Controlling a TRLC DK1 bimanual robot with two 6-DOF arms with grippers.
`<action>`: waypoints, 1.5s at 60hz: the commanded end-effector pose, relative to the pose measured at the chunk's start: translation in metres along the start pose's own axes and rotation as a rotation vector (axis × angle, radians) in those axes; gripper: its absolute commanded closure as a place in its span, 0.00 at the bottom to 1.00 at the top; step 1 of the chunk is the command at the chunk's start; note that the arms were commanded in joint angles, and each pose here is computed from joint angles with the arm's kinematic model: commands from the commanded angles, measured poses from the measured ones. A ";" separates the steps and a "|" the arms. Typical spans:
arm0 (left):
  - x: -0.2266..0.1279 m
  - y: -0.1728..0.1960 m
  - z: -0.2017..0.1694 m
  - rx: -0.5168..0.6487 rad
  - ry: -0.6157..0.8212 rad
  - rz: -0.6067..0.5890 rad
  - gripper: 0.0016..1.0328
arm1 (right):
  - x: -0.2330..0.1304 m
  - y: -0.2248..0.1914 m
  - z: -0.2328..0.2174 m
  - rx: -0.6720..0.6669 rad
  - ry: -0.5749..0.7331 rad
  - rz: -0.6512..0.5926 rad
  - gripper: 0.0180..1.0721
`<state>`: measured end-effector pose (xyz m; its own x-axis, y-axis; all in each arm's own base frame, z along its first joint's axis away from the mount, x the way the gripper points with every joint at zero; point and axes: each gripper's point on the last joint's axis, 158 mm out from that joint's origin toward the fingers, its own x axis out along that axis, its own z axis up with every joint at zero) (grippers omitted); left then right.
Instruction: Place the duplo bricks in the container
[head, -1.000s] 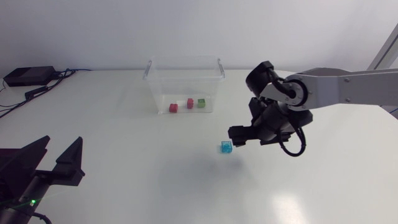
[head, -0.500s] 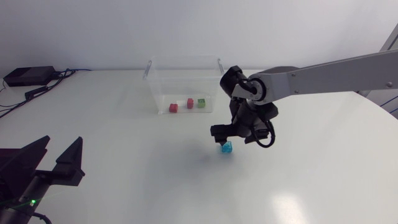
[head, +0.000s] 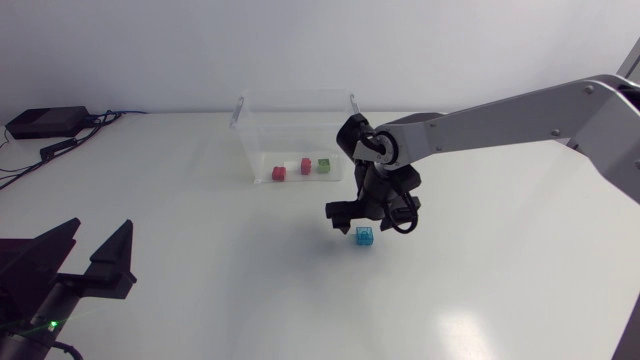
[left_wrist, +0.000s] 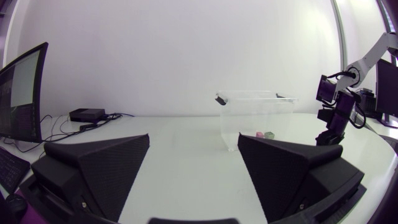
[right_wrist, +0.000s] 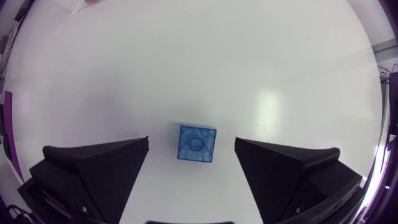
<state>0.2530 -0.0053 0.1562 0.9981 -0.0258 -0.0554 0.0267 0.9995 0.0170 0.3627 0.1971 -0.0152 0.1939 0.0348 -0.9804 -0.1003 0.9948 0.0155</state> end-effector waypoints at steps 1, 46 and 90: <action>0.001 0.001 -0.004 -0.026 -0.001 0.004 0.04 | 0.011 -0.003 -0.001 0.039 0.024 -0.023 0.05; 0.001 0.001 -0.004 -0.028 -0.001 0.004 0.04 | 0.025 -0.011 -0.001 0.076 0.089 -0.037 0.09; 0.001 0.001 -0.004 -0.028 -0.001 0.004 0.04 | 0.022 -0.009 0.001 0.095 0.092 -0.029 0.46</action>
<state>0.2531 -0.0052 0.1562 0.9981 -0.0254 -0.0554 0.0264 0.9995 0.0171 0.3662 0.1888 -0.0336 0.1118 -0.0024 -0.9937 -0.0445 0.9990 -0.0075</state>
